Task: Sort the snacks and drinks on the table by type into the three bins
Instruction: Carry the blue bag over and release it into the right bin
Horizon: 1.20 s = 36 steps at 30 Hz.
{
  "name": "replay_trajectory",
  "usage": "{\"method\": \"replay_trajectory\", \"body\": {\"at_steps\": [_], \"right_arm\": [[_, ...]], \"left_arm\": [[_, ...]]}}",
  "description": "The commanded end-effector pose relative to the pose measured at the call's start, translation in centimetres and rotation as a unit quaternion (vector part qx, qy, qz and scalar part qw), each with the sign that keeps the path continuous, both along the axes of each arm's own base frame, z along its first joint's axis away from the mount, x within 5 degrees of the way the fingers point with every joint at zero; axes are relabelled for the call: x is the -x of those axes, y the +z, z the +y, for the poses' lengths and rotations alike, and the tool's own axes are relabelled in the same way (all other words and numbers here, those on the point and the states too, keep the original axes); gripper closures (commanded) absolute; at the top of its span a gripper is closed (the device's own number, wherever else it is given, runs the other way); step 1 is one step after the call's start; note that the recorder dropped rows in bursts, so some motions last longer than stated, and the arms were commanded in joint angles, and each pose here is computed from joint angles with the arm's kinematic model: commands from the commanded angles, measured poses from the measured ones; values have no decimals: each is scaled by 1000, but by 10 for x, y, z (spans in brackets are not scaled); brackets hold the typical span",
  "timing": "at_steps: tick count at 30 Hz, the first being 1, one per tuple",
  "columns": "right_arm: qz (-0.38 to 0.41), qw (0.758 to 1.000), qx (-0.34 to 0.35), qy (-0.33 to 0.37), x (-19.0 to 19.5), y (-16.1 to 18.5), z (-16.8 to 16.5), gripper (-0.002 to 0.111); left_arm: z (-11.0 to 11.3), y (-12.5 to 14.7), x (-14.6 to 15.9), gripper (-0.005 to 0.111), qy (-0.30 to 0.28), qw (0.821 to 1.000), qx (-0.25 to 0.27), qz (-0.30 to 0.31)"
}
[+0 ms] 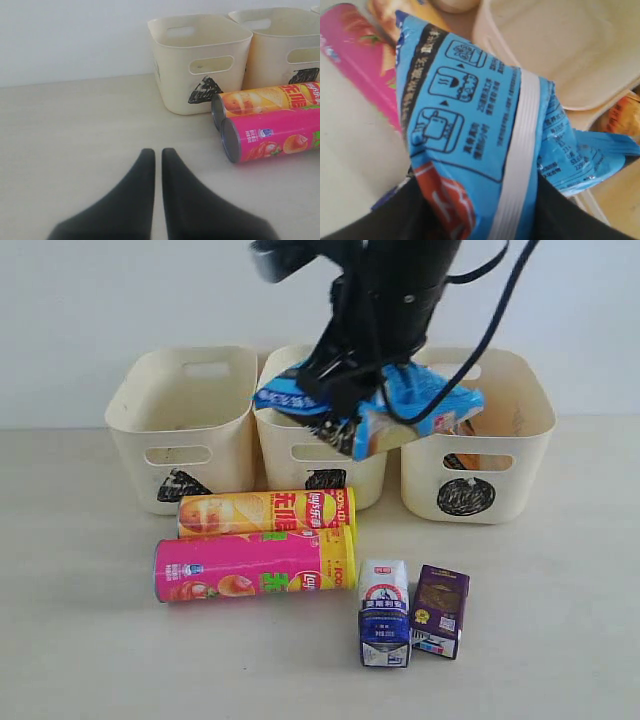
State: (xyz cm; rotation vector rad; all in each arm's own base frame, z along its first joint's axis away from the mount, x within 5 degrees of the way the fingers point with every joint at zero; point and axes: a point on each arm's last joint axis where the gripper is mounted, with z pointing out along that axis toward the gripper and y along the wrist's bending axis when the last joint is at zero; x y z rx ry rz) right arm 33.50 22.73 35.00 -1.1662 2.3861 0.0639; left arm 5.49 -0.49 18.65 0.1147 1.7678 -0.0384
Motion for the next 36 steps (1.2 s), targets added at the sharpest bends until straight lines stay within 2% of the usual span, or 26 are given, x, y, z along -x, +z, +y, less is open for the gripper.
{"method": "replay_trajectory", "body": {"at_steps": [1,5,12,14,20,21,24,25,27,30,32,36], "right_arm": [[-32,997,-15,-64,-26,8,-42,108],[-67,988,-49,-132,-50,12,-76,108],[-77,950,-193,-234,-85,8,-109,108],[-72,934,-237,-257,-100,-5,-115,108],[-96,907,-264,-313,-132,-34,-136,108],[-88,895,-283,-334,-140,-44,-140,108],[-79,888,-289,-348,-154,-72,-140,107],[-77,888,-288,-351,-156,-78,-140,104],[-74,887,-285,-357,-161,-90,-142,83],[-77,889,-277,-356,-163,-94,-143,43],[-85,894,-270,-346,-163,-93,-143,31],[-98,903,-261,-328,-161,-87,-144,32]], "left_arm": [[0,2,0,103,2,1000,3,-5],[0,2,0,103,2,1000,3,-5],[0,2,0,103,2,1000,3,-5],[0,2,0,103,2,1000,3,-5],[0,2,0,103,2,1000,3,-5],[0,2,0,103,2,1000,3,-5],[0,2,0,103,2,1000,3,-5],[0,2,0,103,2,1000,3,-5],[0,2,0,103,2,1000,3,-5],[0,1,0,103,2,1000,3,-3],[0,1,0,103,2,1000,3,-3],[0,1,0,103,2,1000,3,-3]]}}
